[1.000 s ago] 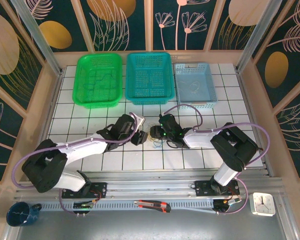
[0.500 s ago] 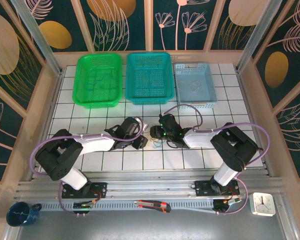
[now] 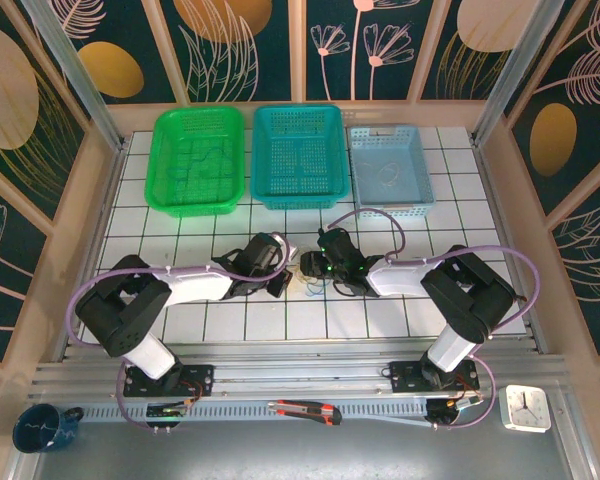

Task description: Untangle the cables

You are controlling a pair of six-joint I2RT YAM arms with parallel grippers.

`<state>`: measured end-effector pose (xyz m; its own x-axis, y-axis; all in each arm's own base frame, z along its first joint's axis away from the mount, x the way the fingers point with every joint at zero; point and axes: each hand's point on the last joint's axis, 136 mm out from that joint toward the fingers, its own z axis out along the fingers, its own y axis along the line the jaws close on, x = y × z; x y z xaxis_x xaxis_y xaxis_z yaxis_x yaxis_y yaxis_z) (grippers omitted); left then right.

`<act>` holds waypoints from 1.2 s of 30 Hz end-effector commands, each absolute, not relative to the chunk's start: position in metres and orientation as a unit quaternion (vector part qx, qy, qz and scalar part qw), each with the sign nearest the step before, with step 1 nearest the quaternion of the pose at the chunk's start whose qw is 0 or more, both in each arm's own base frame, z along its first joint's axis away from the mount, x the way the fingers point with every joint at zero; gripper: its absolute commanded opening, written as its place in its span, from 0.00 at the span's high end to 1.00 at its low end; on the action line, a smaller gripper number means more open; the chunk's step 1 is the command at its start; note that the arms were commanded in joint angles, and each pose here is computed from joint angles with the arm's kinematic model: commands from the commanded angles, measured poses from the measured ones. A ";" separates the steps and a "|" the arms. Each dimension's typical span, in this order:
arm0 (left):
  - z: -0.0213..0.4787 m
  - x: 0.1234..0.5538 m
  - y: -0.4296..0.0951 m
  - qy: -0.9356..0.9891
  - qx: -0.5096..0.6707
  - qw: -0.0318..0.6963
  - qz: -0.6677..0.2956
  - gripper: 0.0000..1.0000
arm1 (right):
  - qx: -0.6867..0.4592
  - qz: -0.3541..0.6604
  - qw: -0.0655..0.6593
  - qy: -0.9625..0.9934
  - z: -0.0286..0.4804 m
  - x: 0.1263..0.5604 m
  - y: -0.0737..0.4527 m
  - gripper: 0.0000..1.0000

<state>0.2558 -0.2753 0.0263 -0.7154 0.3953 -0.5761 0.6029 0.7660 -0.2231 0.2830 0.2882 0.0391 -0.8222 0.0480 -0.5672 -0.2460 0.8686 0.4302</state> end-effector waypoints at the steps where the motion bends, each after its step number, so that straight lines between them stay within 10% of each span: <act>1: 0.061 0.267 -0.286 0.889 0.269 0.298 -0.218 1.00 | -0.051 0.240 0.302 0.921 0.036 0.285 0.285 0.51; 21: 0.250 0.278 -0.305 0.793 0.209 0.451 -0.353 1.00 | -0.046 0.231 0.294 0.927 0.025 0.280 0.277 0.51; 36: 0.216 0.283 -0.304 0.814 0.202 0.431 -0.332 1.00 | -0.049 0.223 0.355 0.906 0.088 0.285 0.240 0.50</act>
<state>0.2820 -0.3008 0.2233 -0.5396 0.0528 -0.8402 0.6225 0.6970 -0.3560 0.2869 0.2557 0.0862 -0.7570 0.0910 -0.6471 -0.2542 0.8712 0.4199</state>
